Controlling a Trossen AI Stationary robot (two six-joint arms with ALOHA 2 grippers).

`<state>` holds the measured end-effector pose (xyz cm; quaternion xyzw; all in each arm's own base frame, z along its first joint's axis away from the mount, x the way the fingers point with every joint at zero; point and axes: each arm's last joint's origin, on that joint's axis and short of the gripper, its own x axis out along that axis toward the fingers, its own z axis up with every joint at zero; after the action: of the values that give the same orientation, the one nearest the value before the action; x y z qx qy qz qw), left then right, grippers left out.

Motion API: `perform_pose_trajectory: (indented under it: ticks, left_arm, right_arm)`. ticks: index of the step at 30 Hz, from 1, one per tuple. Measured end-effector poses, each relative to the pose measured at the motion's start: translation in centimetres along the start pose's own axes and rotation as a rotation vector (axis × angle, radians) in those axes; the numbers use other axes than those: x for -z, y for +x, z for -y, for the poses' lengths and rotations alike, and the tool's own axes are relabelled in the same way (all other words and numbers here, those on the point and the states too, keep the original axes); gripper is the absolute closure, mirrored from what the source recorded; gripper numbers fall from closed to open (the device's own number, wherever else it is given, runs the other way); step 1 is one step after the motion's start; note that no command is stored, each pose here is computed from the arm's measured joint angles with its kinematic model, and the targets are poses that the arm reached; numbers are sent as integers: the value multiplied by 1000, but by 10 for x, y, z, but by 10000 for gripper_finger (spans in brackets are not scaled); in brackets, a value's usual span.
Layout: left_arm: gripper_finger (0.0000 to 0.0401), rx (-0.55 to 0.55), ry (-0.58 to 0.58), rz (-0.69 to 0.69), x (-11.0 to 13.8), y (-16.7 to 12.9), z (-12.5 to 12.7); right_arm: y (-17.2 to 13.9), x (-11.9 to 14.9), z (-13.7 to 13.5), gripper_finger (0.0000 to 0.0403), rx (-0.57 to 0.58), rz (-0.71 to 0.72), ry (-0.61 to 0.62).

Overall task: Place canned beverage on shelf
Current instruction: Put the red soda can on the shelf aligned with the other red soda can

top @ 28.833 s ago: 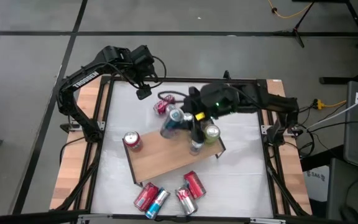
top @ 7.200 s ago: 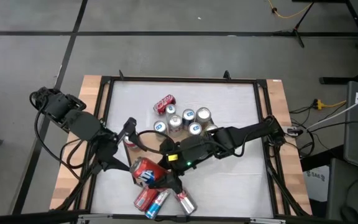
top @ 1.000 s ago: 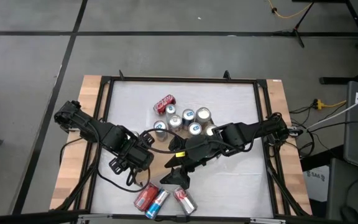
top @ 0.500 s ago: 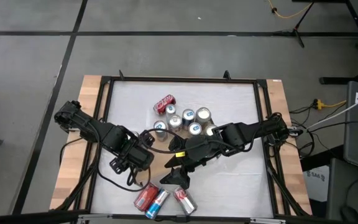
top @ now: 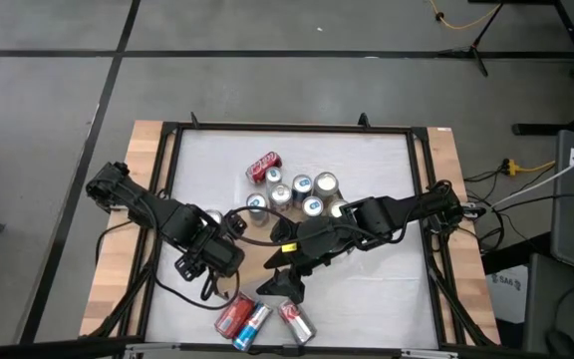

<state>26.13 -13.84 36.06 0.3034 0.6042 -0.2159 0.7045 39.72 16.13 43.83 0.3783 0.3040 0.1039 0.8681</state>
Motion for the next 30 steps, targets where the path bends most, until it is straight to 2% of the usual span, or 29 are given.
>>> perform_pose_trajectory:
  ticks: [11,21,30]
  left_arm:
    - [8,-39,-37,134,-5,-25,-4]
    - [8,-66,-30,272,-17,-30,-5]
    - [8,-64,-11,272,-21,-25,-2]
  right_arm:
    - [0,0,0,47,0,0,-12]
    - [0,0,0,47,0,0,-12]
    - [0,0,0,47,0,0,-12]
